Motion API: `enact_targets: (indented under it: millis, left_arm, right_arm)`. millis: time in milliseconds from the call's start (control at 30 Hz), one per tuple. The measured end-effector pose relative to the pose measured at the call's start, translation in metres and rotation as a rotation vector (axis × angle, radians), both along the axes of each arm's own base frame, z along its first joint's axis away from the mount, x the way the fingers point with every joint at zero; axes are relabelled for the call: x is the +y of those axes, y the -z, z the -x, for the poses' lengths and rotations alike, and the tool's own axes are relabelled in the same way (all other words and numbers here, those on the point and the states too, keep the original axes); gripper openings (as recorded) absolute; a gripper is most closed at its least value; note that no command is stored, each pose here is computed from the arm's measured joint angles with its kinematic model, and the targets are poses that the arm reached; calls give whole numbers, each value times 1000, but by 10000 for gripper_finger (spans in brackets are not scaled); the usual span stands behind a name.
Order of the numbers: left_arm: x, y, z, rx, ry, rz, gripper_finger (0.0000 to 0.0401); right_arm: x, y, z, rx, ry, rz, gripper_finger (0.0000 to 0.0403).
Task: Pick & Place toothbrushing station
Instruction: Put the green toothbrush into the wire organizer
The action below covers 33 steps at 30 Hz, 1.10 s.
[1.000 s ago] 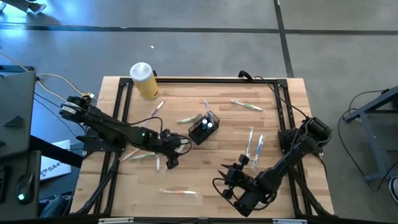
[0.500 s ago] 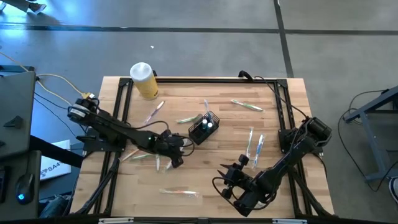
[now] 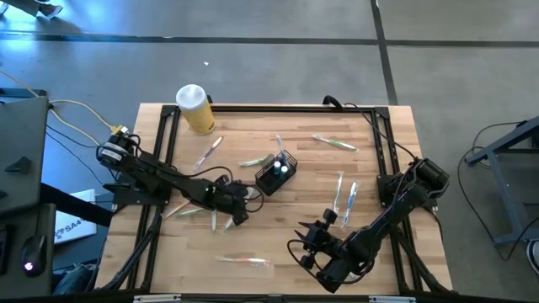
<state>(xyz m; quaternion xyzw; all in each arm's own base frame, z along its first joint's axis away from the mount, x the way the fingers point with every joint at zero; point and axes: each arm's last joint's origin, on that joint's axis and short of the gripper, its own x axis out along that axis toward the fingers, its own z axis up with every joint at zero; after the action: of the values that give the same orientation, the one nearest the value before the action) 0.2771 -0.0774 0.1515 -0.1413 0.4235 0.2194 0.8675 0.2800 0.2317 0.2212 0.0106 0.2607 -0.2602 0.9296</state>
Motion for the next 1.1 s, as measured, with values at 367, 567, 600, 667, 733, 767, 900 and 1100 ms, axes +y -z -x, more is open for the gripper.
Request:
enact_targets:
  millis: [367,567,600,667,733,767,900,1100]
  left_arm:
    - [-3,30,-6,80,-42,36,193]
    - [-3,33,-6,96,-35,44,122]
    - [-3,31,-6,91,-31,45,100]
    - [-3,27,-5,85,-14,49,49]
    - [-3,24,-5,79,-12,60,16]
    - [-3,23,-4,78,-10,72,14]
    - [-7,14,1,82,12,125,9]
    - [-23,-18,17,-4,83,159,0]
  right_arm:
    - [0,0,0,0,0,1,109]
    - [0,0,0,2,0,3,109]
    - [0,0,0,2,0,3,109]
    - [0,0,0,3,0,3,109]
    - [0,0,0,4,0,2,109]
    - [0,0,0,2,2,-1,109]
    - [0,1,1,12,-3,-14,109]
    - [2,7,0,22,4,-16,109]
